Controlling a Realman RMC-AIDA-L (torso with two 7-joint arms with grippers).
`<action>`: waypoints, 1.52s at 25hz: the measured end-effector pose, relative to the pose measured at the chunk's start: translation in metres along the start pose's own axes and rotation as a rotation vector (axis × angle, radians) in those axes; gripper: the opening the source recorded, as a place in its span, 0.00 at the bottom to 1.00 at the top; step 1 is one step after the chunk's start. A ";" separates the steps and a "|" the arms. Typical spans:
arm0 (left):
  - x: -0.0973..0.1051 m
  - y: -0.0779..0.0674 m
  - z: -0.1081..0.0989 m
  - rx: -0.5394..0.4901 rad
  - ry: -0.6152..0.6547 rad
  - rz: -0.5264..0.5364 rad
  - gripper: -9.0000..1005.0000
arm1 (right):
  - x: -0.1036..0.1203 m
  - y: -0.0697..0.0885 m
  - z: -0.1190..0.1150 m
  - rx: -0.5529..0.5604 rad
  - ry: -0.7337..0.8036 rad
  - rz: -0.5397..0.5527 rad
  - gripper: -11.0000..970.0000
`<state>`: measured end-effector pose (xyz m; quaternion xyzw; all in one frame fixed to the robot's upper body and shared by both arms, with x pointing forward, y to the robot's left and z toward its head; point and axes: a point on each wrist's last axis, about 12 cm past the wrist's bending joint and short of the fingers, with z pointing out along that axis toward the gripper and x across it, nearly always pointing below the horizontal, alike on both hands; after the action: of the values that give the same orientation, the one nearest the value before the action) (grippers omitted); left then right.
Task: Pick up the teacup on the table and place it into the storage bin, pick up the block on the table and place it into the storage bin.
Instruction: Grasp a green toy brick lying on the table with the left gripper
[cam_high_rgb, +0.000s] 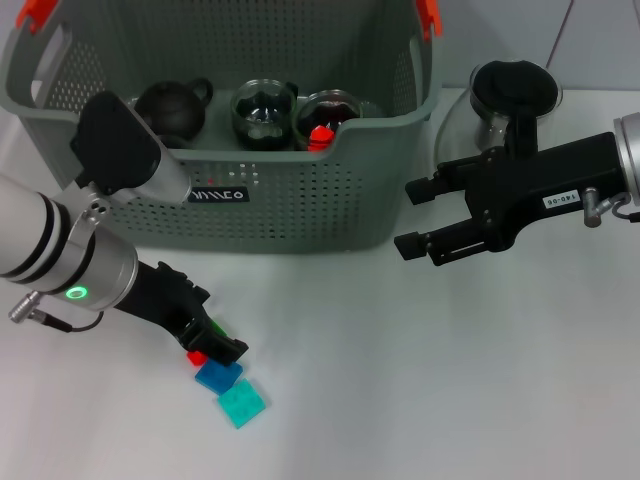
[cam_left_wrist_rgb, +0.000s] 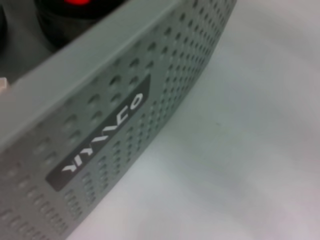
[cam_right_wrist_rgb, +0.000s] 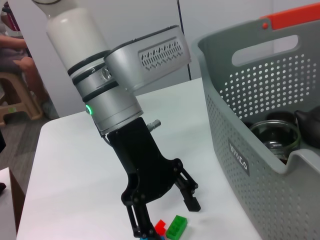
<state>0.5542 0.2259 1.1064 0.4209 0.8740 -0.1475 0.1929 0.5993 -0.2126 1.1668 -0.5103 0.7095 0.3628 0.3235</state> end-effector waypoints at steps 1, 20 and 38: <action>0.000 0.000 0.000 0.002 0.002 0.000 0.91 | 0.000 0.000 0.000 0.001 0.000 0.000 0.87; 0.004 0.000 0.007 0.002 0.008 -0.028 0.91 | 0.001 0.000 0.000 0.001 -0.002 -0.010 0.86; 0.003 -0.001 0.012 -0.006 0.011 -0.015 0.73 | 0.002 0.001 -0.001 0.001 -0.008 -0.009 0.86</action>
<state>0.5546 0.2224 1.0949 0.4144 0.8786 -0.1439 0.1885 0.5982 -0.2141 1.1657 -0.5118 0.7060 0.3631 0.3283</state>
